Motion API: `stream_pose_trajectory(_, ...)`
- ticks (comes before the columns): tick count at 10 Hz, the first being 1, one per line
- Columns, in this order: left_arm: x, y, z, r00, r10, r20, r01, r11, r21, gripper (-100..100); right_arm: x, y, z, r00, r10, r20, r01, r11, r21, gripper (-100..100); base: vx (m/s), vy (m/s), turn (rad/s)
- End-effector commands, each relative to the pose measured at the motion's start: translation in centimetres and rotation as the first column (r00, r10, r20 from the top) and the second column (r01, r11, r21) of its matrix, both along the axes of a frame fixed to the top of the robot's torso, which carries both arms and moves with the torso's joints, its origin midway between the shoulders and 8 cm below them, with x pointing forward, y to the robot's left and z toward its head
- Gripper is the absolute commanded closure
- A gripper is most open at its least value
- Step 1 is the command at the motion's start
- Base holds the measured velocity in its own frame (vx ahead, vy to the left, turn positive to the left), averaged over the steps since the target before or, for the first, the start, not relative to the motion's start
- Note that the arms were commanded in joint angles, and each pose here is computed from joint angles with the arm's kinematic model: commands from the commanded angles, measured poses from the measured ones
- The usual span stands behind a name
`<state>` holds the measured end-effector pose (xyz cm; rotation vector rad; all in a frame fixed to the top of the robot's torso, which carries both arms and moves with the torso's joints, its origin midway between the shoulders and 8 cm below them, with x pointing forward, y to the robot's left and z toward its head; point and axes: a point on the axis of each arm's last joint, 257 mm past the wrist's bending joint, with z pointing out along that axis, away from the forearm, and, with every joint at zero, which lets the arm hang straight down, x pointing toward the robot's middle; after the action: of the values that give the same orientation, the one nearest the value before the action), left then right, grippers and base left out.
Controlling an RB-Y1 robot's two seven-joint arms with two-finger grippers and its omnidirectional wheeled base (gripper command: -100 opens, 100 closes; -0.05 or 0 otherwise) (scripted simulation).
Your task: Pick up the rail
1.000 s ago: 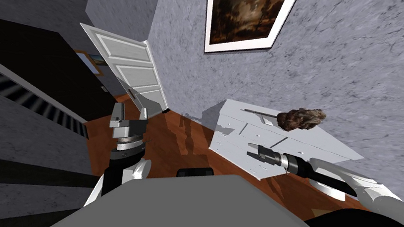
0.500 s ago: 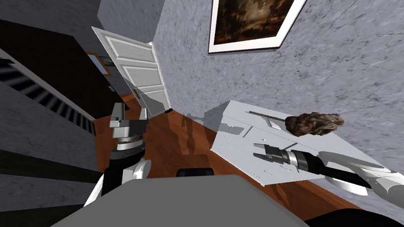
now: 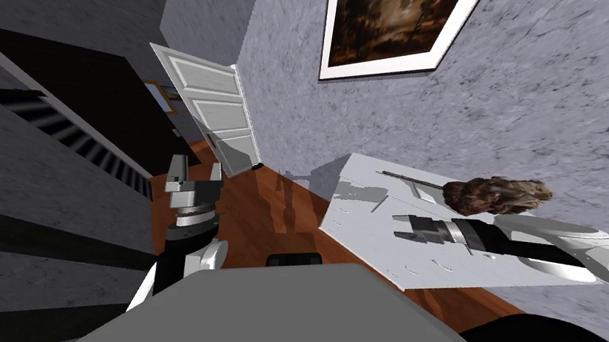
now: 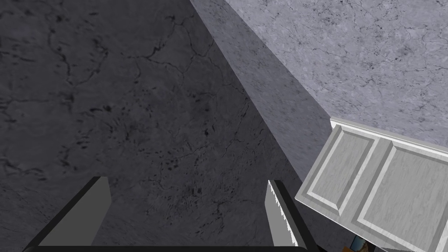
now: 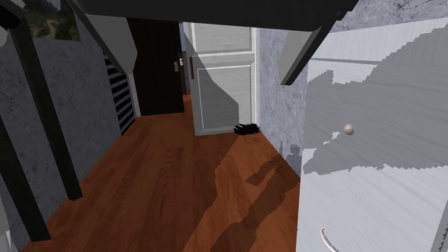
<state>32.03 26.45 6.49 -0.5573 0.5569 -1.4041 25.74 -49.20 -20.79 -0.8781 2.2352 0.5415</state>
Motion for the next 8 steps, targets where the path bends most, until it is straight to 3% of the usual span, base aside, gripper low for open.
stream_pose_trajectory(1, 0.0, 0.0, 0.0, 1.000, 0.000, 0.000, 0.000, 1.000, 0.000, 0, -0.3, -2.0, 0.5, 0.999, 0.023, -0.042, -0.025, 0.997, -0.071, -100, 0.073, -0.024, 0.120)
stream_pose_trajectory(3, 0.0, 0.0, 0.0, 1.000, 0.000, 0.000, 0.000, 1.000, 0.000, 0, -0.4, -4.5, 1.4, 0.997, 0.022, -0.078, -0.033, 0.988, -0.149, -100, 0.078, -0.045, 0.086)
stream_pose_trajectory(4, 0.0, 0.0, 0.0, 1.000, 0.000, 0.000, 0.000, 1.000, 0.000, 0, 0.1, -4.7, 2.2, 0.995, 0.042, -0.087, -0.057, 0.982, -0.179, -100, 0.071, -0.049, 0.066)
stream_pose_trajectory(6, 0.0, 0.0, 0.0, 1.000, 0.000, 0.000, 0.000, 1.000, 0.000, 0, -0.5, -4.9, 1.8, 0.994, 0.037, -0.100, -0.054, 0.983, -0.178, -100, 0.011, -0.006, -0.007)
stream_pose_trajectory(8, 0.0, 0.0, 0.0, 1.000, 0.000, 0.000, 0.000, 1.000, 0.000, 0, -0.3, -7.8, 3.8, 0.987, 0.044, -0.157, -0.088, 0.954, -0.287, -100, 0.078, -0.056, 0.144)
